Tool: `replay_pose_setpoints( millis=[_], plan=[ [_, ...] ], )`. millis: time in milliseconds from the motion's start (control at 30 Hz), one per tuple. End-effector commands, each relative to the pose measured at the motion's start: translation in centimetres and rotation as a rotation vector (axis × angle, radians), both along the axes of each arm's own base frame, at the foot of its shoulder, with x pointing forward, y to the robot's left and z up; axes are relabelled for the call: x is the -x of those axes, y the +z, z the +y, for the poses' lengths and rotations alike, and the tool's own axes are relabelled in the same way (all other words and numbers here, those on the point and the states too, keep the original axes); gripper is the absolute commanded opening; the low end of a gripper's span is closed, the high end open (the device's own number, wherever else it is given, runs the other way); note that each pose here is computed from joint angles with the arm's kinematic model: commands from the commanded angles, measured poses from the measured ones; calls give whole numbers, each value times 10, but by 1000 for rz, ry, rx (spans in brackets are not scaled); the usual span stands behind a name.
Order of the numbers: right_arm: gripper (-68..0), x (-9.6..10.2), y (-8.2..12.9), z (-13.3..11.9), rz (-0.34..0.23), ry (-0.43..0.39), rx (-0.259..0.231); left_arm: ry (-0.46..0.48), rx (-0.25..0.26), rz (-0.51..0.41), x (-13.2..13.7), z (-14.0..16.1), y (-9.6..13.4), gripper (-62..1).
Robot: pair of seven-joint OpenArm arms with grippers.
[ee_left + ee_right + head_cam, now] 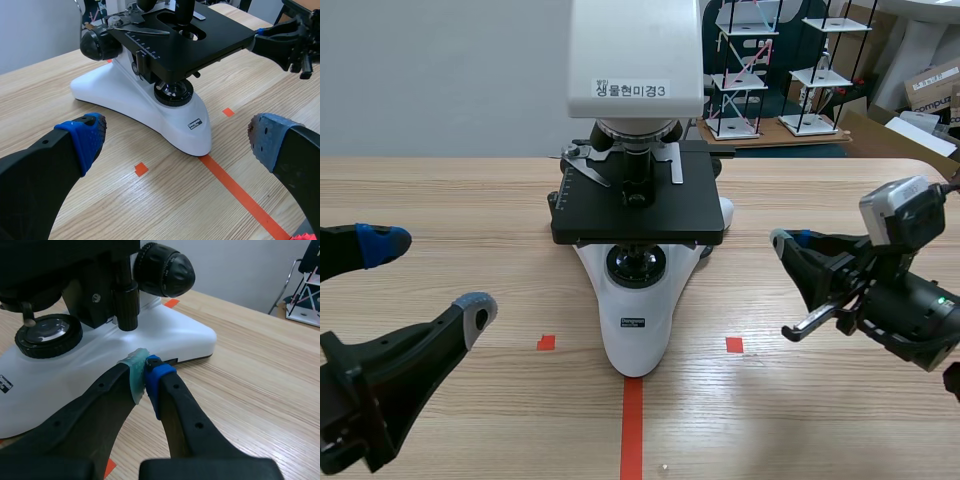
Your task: Point at the stage knob
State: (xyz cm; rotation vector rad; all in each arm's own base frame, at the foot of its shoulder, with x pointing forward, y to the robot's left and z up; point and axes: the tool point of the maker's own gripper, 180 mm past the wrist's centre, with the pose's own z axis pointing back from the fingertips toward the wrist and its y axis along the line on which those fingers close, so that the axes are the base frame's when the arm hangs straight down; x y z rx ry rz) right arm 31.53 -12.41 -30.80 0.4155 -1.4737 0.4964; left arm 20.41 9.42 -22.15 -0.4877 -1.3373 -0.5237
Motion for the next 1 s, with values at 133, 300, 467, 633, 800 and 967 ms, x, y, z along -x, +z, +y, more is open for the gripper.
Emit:
replay_pose_setpoints(
  millis=[133, 300, 467, 633, 800, 967],
  plan=[
    [-665, -12, 10, 11, -37, 10, -42, 1, 15, -23, -1, -1, 8, -11],
    [-665, -16, 9, 20, -40, 29, -51, 1, 15, -22, -1, -1, 7, -11],
    [-665, -16, 9, 24, -39, 42, -52, 1, 15, -22, -1, -1, 8, -11],
    [-665, -17, 10, 24, -43, 43, -53, 1, 15, -22, -1, -1, 8, -11],
    [-665, -17, 10, 24, -44, 43, -53, 1, 15, -22, -1, -1, 7, -11],
    [-665, -17, 10, 24, -43, 42, -53, 1, 15, -23, -1, -1, 8, -11]
  ],
)
